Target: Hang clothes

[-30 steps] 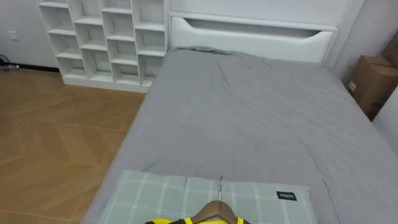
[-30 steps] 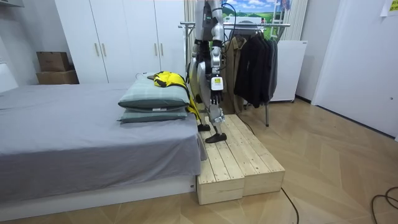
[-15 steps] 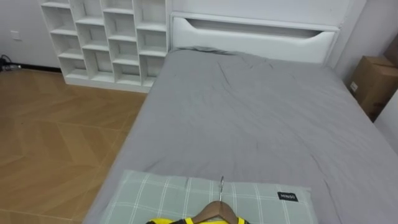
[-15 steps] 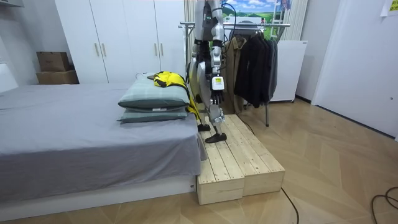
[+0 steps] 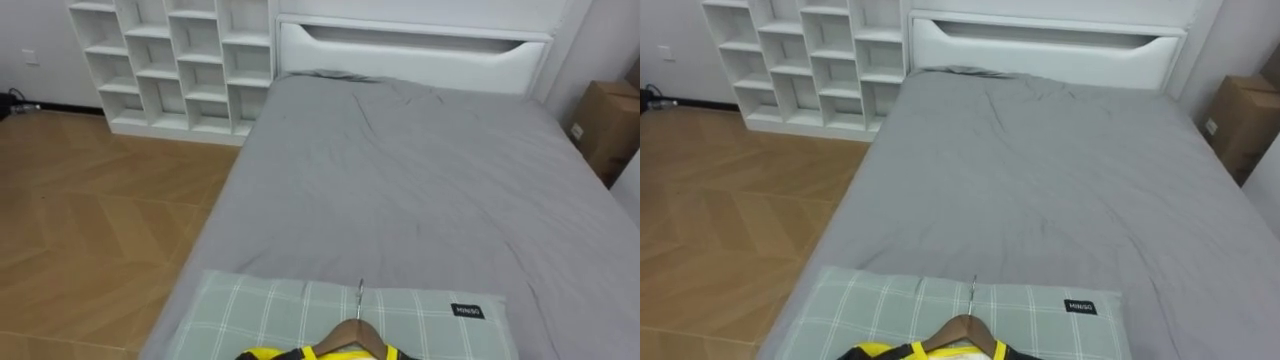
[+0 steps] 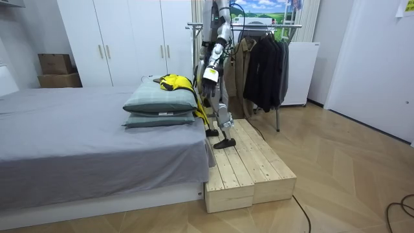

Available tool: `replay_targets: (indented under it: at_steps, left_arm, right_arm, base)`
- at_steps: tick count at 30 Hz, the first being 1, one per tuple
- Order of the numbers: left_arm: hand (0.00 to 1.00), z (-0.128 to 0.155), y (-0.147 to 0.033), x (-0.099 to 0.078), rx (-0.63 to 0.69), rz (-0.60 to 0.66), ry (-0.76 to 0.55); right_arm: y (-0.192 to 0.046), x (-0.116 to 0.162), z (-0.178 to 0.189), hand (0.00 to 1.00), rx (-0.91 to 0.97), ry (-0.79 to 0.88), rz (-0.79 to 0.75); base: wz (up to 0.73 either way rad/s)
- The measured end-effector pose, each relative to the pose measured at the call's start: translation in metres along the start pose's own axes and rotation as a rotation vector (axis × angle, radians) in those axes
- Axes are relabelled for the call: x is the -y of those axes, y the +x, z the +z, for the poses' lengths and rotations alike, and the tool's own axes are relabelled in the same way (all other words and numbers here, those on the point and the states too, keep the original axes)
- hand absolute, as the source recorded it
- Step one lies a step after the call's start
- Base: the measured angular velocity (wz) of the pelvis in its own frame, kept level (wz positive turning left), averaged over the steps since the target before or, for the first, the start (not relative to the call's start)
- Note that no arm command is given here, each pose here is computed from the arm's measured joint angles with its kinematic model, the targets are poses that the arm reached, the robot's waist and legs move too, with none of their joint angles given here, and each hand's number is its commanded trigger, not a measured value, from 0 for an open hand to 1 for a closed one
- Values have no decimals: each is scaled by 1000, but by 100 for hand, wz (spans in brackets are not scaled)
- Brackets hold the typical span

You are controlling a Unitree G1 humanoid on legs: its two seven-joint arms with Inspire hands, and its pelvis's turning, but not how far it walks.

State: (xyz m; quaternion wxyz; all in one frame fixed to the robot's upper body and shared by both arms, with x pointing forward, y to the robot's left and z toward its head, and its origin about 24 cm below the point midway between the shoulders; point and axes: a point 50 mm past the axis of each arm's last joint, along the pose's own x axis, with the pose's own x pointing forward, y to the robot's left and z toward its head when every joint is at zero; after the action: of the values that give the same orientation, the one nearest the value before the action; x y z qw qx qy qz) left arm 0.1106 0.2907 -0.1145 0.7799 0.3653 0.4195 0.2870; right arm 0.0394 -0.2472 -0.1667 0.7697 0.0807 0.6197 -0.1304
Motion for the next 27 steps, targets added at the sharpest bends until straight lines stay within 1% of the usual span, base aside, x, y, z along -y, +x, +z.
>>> replay_targets:
  at_steps: [4, 6, 8, 10, 11, 14, 16, 18, 20, 24, 27]
  left_arm:
    - [0, 24, 2, -7, 127, 66, 24]
    - [0, 42, 2, -10, 213, 104, 31]
    - [0, 55, 2, -14, 270, 138, 25]
    - [0, 64, 2, -14, 303, 150, 21]
    - [0, 67, 1, -14, 326, 152, 40]
    - [0, 78, -3, -12, 389, 139, 56]
    - [0, 88, -8, -9, 459, 133, 97]
    - [0, 100, -14, -7, 551, 132, 166]
    - [0, 105, -17, -5, 596, 130, 211]
    - [0, 108, -22, 2, 652, 90, 296]
    - [0, 110, -25, 8, 679, 54, 333]
  right_arm:
    - [0, -1, 8, 0, 31, -24, 1]
    - [0, 0, 9, 0, 37, -25, -2]
    - [0, -1, 8, 0, 35, -29, -1]
    - [0, -1, 8, 0, 33, -34, 0]
    - [0, -1, 7, 0, 30, -43, 3]
    - [0, -2, 7, 0, 27, -63, 11]
    - [1, -2, 7, 0, 29, -63, 12]
    - [1, -2, 8, 0, 30, -61, 11]
    - [1, -2, 7, 0, 29, -56, 12]
    - [1, -4, 8, 0, 38, -54, 15]
    - [1, -4, 8, 0, 39, -54, 17]
  base:
    - [0]
    - [-3]
    - [-2]
    - [0]
    - [0]
    - [0]
    - [0]
    - [0]
    - [0]
    - [-8]
    - [-8]
